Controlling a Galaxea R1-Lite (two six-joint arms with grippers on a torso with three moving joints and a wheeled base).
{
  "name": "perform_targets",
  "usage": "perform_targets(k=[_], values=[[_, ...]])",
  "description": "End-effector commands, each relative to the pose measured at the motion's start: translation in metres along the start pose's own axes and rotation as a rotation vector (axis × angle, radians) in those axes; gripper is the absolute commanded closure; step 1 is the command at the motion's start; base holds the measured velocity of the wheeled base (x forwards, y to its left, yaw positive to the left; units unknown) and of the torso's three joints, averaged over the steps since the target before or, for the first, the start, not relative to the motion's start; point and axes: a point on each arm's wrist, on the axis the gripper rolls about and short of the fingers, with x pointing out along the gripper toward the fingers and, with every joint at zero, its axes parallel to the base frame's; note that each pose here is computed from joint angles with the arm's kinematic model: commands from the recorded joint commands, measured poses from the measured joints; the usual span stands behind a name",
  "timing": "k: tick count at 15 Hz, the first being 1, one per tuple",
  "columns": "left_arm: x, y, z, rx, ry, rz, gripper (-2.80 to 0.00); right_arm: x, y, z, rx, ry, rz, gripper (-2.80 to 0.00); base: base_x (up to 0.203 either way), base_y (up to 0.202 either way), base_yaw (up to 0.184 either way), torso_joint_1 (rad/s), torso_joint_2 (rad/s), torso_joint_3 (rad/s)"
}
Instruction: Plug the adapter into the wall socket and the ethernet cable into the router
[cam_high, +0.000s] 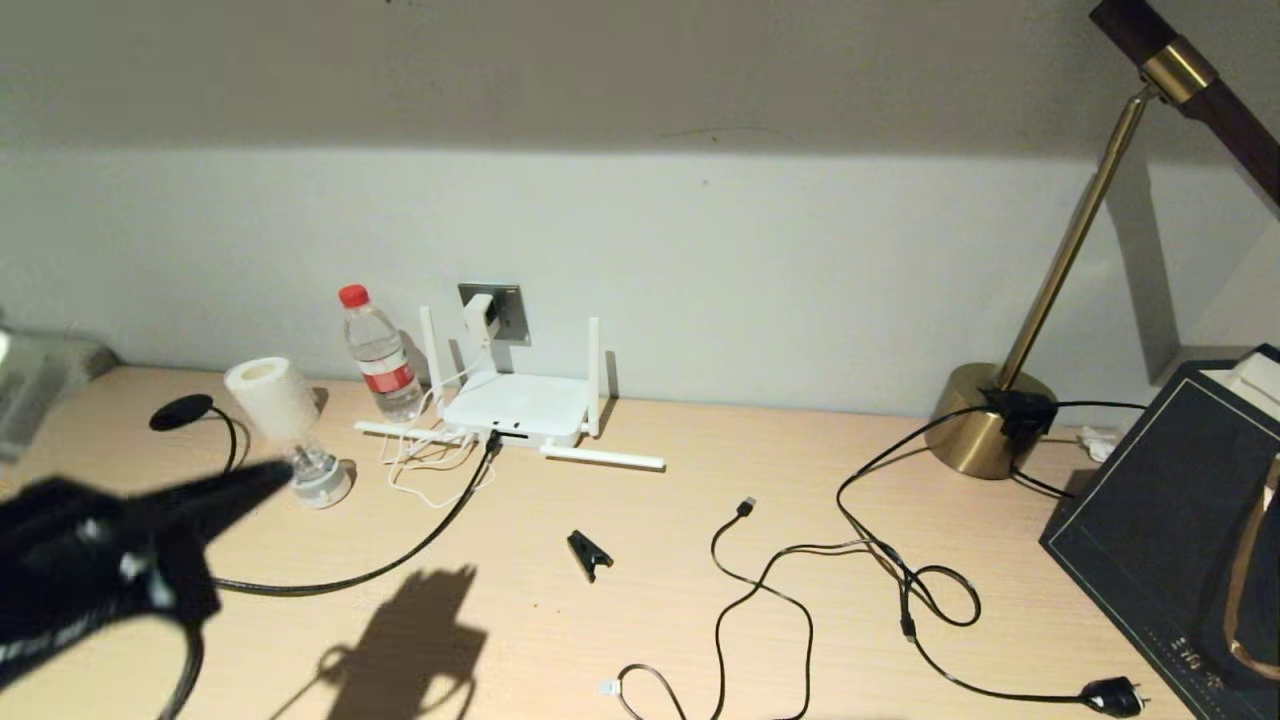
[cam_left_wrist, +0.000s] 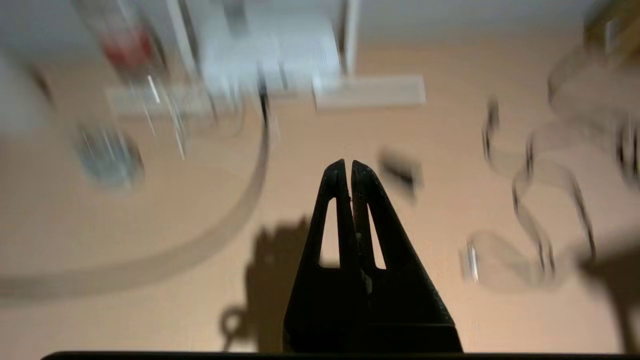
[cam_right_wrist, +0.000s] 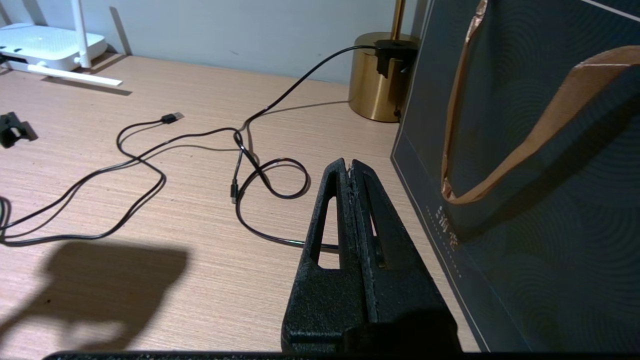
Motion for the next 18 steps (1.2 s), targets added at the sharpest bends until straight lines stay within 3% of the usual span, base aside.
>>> perform_targets(k=[1, 3, 4, 6, 7, 12, 13, 15, 16, 18], values=[[-0.063, -0.004, -0.083, 0.004, 0.164, -0.018, 0.0, 0.002, 0.0, -0.01, 0.0, 0.036, 0.003, 0.0, 0.0, 0.0, 0.0, 0.0, 0.0, 0.0], [-0.079, -0.005, -0.14, 0.009, 0.286, 0.001, 0.0, 0.002, 0.0, -0.01, 0.006, 0.036, 0.001, 0.0, 0.0, 0.0, 0.0, 0.0, 0.0, 0.0], [-0.083, -0.005, -0.151, -0.016, 0.298, 0.056, 0.0, 0.002, 0.0, -0.01, 0.005, 0.036, 0.001, 0.0, 0.0, 0.0, 0.0, 0.0, 0.0, 0.0], [-0.093, -0.005, -0.152, -0.038, 0.201, 0.201, 0.0, 0.002, 0.0, -0.01, 0.003, 0.036, 0.001, 0.0, 0.0, 0.0, 0.0, 0.0, 0.0, 0.0], [-0.097, -0.006, -0.153, -0.026, 0.143, 0.236, 0.0, 0.002, 0.0, -0.01, 0.002, 0.036, 0.001, 0.0, 0.0, 0.0, 0.0, 0.0, 0.0, 0.0], [-0.118, -0.013, -0.161, 0.1, -0.157, 0.196, 0.0, 0.002, 0.0, -0.01, 0.005, 0.036, 0.001, 0.0, 0.0, 0.0, 0.0, 0.0, 0.0, 0.0], [-0.118, -0.013, -0.161, 0.093, -0.172, 0.195, 0.0, 0.002, 0.0, -0.01, 0.005, 0.036, 0.001, 0.0, 0.0, 0.0, 0.0, 0.0, 0.0, 0.0], [-0.118, -0.012, -0.162, -0.043, -0.186, 0.241, 0.0, 0.002, 0.0, -0.01, 0.009, 0.036, -0.002, 0.0, 0.0, 0.0, 0.0, 0.0, 0.0, 0.0], [-0.118, -0.011, -0.161, -0.076, -0.203, 0.248, 0.0, 0.002, 0.0, -0.01, 0.014, 0.036, -0.017, 0.0, 0.0, 0.0, 0.0, 0.0, 0.0, 0.0], [-0.118, -0.011, -0.161, -0.079, -0.209, 0.248, 0.0, 0.002, 0.0, -0.01, 0.021, 0.037, -0.028, 0.0, 0.0, 0.0, 0.0, 0.0, 0.0, 0.0]])
